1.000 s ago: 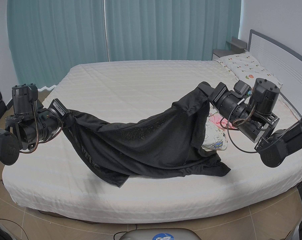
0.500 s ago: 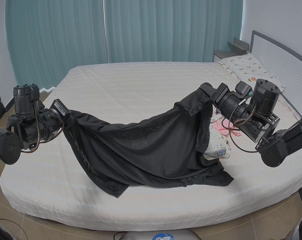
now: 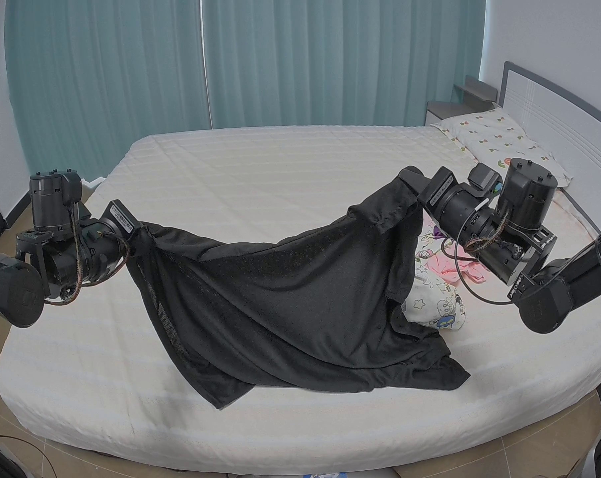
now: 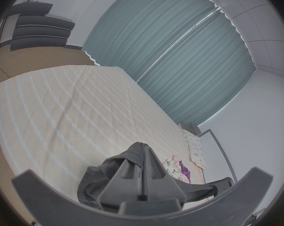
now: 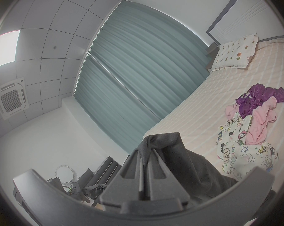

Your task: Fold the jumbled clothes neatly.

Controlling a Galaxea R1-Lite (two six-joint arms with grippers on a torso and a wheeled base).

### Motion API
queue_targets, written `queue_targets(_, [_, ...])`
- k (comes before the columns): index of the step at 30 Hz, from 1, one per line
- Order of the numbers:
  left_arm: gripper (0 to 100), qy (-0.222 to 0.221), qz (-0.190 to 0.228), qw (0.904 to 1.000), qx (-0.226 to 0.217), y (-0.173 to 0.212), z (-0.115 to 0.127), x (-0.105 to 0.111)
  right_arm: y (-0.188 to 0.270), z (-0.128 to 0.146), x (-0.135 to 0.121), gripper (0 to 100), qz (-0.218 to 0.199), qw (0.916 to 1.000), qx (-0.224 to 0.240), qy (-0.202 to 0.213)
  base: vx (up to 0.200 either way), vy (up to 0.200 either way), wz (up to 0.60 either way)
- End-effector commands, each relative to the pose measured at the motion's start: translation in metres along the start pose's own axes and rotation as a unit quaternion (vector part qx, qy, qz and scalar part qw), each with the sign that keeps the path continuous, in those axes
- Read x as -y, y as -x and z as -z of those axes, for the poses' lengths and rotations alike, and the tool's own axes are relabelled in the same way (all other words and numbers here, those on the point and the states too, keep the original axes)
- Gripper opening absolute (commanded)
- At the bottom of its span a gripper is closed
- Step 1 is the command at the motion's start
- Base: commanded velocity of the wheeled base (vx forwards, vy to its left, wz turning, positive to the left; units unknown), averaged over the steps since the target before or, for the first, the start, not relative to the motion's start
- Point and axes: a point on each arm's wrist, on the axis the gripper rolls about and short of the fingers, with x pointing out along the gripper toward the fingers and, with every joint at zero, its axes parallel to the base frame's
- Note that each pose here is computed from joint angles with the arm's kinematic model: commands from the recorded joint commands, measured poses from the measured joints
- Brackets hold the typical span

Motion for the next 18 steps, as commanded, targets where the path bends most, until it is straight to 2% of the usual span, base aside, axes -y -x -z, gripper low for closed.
queue_targets(1, [0, 0.001, -0.003, 1.0, 0.003, 0.0, -0.002, -0.002, 0.0, 0.0, 0.0, 0, 0.0, 1.0, 0.0, 0.0, 0.0, 0.2, 0.0])
queue_targets(18, [0, 0.006, -0.018, 0.9998, 0.007, 0.007, -0.004, -0.012, 0.005, 0.0, 0.0, 0, 0.002, 1.0, -0.002, 0.001, 0.0, 0.2, 0.0])
